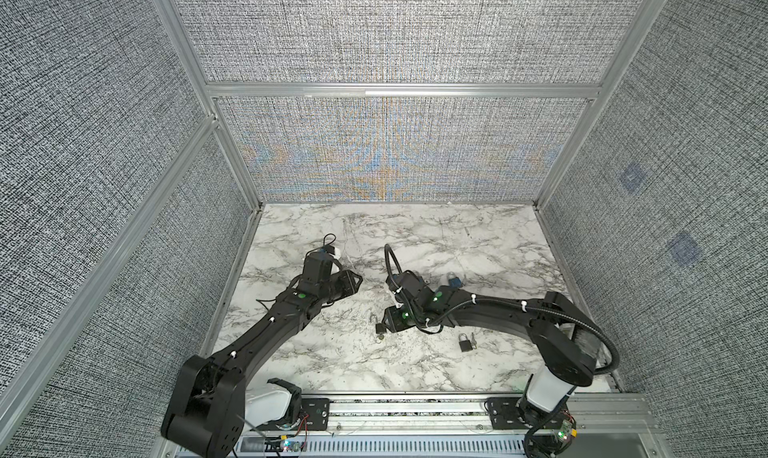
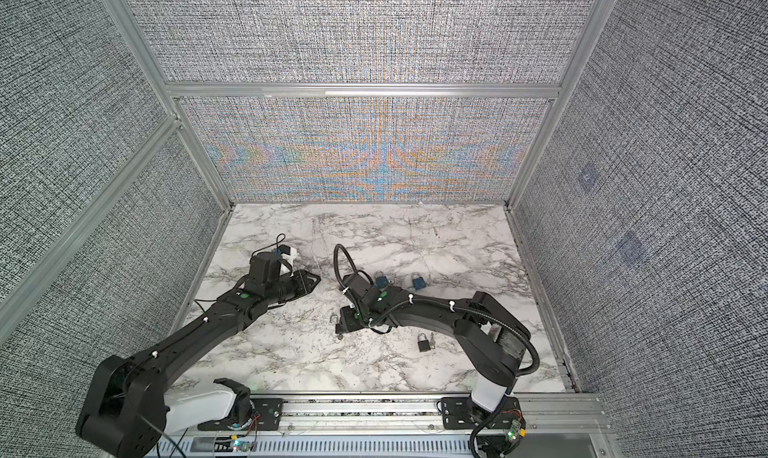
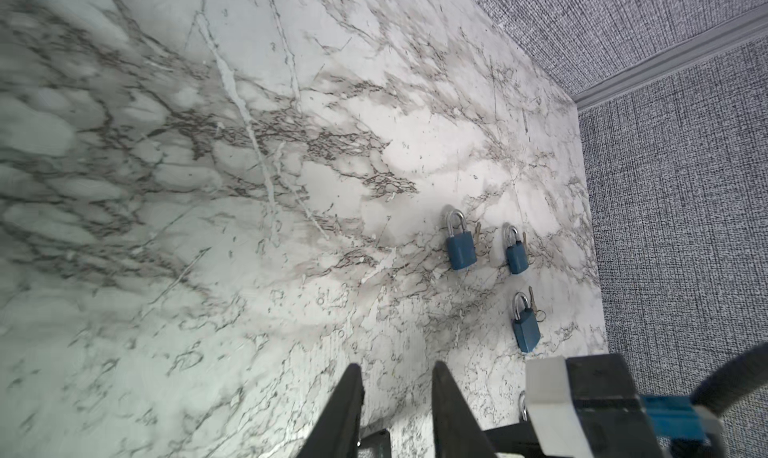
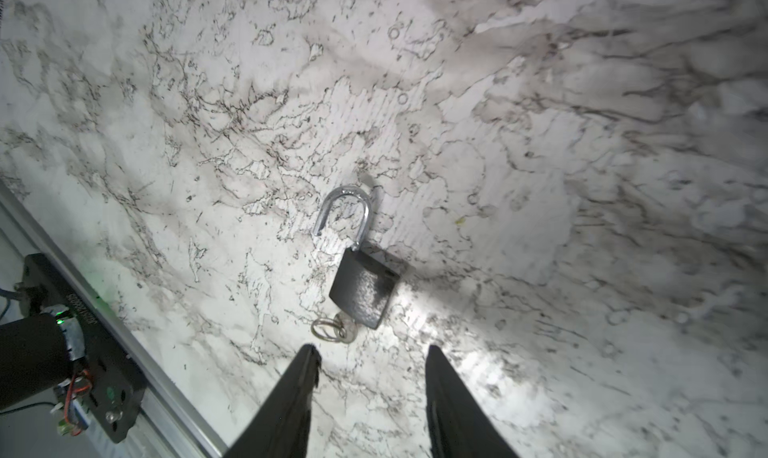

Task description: Lock with the key

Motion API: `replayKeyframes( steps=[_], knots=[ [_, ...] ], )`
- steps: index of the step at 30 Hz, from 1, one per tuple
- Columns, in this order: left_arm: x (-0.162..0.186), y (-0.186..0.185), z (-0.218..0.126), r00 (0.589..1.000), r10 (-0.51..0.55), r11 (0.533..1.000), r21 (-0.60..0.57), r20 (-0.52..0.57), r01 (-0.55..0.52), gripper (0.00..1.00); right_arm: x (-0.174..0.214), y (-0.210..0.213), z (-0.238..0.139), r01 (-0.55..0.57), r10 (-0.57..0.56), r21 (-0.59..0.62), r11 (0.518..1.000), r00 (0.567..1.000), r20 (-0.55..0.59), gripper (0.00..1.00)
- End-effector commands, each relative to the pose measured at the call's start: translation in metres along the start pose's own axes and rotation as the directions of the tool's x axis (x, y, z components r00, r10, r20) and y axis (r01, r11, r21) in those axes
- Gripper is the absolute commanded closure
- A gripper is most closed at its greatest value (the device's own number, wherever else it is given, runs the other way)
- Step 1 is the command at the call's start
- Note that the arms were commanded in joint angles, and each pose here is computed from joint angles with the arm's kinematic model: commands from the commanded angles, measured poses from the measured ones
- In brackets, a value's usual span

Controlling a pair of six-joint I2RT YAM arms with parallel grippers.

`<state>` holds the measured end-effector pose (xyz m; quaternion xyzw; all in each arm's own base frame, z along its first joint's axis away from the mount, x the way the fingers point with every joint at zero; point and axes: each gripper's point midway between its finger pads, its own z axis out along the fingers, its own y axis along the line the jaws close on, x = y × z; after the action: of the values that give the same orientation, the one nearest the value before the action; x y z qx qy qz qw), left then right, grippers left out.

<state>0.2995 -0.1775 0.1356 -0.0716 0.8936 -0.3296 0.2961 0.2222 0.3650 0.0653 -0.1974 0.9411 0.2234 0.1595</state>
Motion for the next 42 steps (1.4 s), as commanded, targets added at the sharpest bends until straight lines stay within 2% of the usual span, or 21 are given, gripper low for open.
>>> replayKeyframes(
  steps=[1,8,27,42],
  knots=[
    [0.006,0.009,-0.011,0.999,-0.015,1.0,-0.017,0.029,0.016,0.68,0.0,-0.002,0.01,-0.037,0.036,0.074,0.997,0.999,0.003,0.55],
    [0.008,0.013,-0.038,0.991,0.017,1.0,0.005,0.134,-0.018,0.61,0.009,0.0,0.028,-0.047,0.052,0.148,0.988,0.998,-0.03,0.53],
    [0.015,0.016,-0.035,0.994,0.029,0.999,0.012,0.103,-0.03,0.6,0.018,-0.017,0.04,-0.027,0.056,0.293,0.956,0.994,-0.093,0.53],
    [0.017,0.018,-0.035,0.994,0.017,1.0,0.016,0.11,-0.019,0.6,0.023,-0.021,0.046,-0.012,0.051,0.318,0.948,0.992,-0.114,0.59]
  ],
)
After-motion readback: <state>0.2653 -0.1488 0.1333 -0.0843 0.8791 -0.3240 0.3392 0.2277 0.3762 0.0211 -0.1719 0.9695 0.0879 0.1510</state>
